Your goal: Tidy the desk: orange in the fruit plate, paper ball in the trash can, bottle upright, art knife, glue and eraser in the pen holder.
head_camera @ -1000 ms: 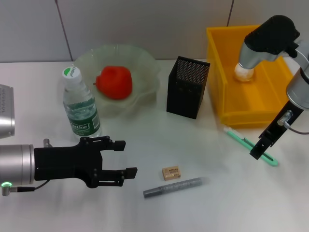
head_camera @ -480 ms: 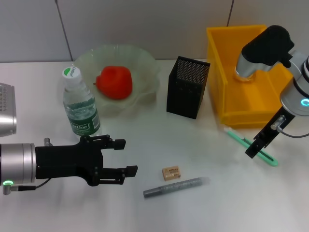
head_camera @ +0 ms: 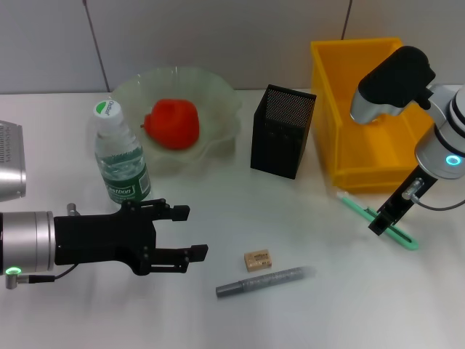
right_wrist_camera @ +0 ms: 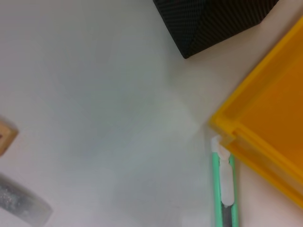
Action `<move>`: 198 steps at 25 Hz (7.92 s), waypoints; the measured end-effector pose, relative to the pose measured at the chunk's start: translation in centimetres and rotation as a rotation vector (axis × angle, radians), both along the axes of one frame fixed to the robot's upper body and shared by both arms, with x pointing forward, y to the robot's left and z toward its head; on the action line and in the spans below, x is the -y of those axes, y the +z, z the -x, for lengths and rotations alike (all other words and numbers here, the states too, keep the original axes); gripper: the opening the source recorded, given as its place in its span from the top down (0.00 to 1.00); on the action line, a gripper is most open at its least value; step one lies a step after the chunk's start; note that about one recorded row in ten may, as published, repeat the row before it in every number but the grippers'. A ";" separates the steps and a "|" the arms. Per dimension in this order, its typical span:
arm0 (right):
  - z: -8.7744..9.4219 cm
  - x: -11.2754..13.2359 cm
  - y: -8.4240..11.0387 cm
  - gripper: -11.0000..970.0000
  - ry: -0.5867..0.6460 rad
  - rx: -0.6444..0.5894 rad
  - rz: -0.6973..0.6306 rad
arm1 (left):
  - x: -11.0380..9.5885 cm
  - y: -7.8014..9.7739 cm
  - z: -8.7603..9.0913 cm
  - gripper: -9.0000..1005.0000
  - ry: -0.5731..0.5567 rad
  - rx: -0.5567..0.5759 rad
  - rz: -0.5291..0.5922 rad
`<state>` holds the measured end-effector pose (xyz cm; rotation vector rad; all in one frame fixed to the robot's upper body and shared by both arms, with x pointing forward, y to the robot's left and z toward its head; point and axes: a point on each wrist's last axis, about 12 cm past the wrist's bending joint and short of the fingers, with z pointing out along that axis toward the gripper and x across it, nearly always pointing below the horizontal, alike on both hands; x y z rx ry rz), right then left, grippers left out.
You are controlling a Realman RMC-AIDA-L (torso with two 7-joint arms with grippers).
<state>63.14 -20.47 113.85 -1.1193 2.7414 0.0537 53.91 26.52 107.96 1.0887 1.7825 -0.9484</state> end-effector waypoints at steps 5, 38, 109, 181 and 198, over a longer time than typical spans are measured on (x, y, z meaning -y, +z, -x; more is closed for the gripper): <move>-0.2 -0.1 -0.2 0.38 0.000 0.010 0.000 | 0.0 0.0 0.0 0.20 0.004 0.000 -0.001; -0.3 0.2 -1.4 0.72 -0.006 0.023 -0.002 | 0.3 0.5 -0.7 0.20 0.000 0.004 0.000; -0.3 0.1 -1.7 0.80 0.008 0.017 0.005 | 0.2 0.8 -1.0 0.20 0.006 0.017 -0.004; -2.5 -0.9 -1.0 0.74 -0.029 0.689 -0.790 | -0.3 0.8 -0.7 0.20 0.003 0.064 -0.001; -2.4 -0.7 -1.1 0.53 -0.039 0.683 -0.796 | -0.5 0.9 -0.7 0.20 0.005 0.063 -0.001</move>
